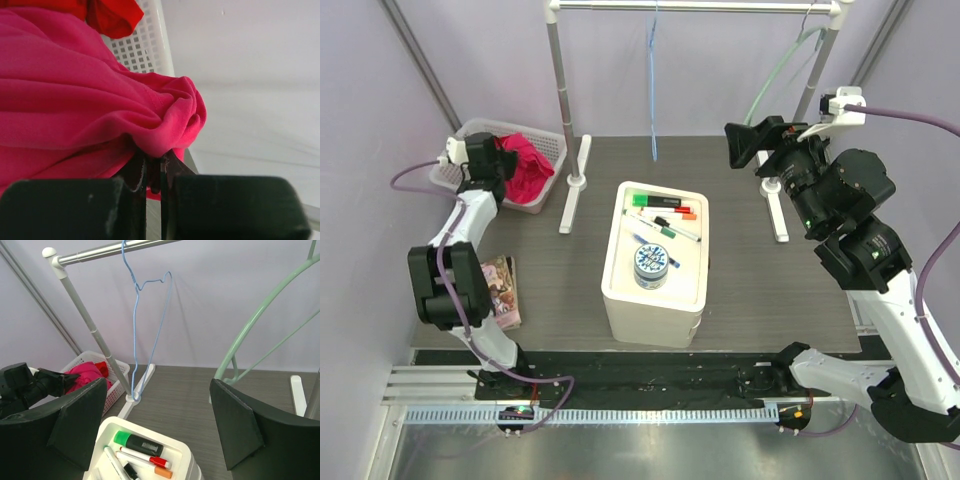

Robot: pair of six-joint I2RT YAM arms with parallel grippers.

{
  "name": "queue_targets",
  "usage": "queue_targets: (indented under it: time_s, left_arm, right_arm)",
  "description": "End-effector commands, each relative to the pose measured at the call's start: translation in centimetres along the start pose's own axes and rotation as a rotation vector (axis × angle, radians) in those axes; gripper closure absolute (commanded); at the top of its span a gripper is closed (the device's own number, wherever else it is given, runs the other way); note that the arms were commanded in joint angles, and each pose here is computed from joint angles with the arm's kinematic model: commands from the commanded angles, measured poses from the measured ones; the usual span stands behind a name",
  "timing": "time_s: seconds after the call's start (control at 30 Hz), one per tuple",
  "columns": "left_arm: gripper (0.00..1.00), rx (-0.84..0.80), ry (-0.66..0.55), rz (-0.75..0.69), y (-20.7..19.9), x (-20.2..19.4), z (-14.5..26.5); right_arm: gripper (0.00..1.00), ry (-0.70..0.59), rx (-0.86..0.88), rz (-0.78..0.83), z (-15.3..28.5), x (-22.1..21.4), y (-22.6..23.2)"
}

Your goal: Remove the t-shirt from the hanger

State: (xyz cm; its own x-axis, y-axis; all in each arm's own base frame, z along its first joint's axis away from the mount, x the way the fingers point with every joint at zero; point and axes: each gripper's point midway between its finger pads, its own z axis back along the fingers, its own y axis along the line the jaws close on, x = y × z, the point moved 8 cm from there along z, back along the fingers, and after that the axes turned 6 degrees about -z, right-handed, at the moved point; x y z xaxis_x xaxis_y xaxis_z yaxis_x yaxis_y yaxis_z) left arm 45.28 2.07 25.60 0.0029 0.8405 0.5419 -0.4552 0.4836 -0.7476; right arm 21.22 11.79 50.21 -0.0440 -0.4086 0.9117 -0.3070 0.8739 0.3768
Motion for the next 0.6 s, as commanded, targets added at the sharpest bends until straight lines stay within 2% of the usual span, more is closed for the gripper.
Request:
queue_targets:
  time_s: [0.0,0.1,0.2,0.37,0.43,0.57]
  left_arm:
    - [1.00,-0.184,0.031,0.116,-2.6,0.9,-1.5]
    - [1.00,-0.181,0.076,0.161,-2.4,0.7,-3.0]
    - [1.00,-0.261,0.093,0.172,-2.6,1.0,-4.5]
    - [1.00,-0.269,0.166,0.206,-0.4,0.7,-7.2]
    - [1.00,-0.268,0.171,0.169,0.8,0.5,-7.7]
    - [1.00,-0.154,0.282,0.068,3.5,-1.0,-8.8]
  right_arm:
    - [0.11,-0.041,0.009,-0.008,1.1,1.2,0.0]
    - [0.11,-0.044,0.005,-0.009,1.2,1.2,-0.1]
    - [0.11,-0.041,0.004,-0.007,1.2,1.2,-0.1]
    - [0.11,-0.044,0.001,-0.007,1.2,1.3,-0.1]
    - [0.11,-0.039,0.002,-0.004,1.2,1.1,-0.1]
    - [0.11,-0.028,-0.010,0.007,0.8,0.6,-0.3]
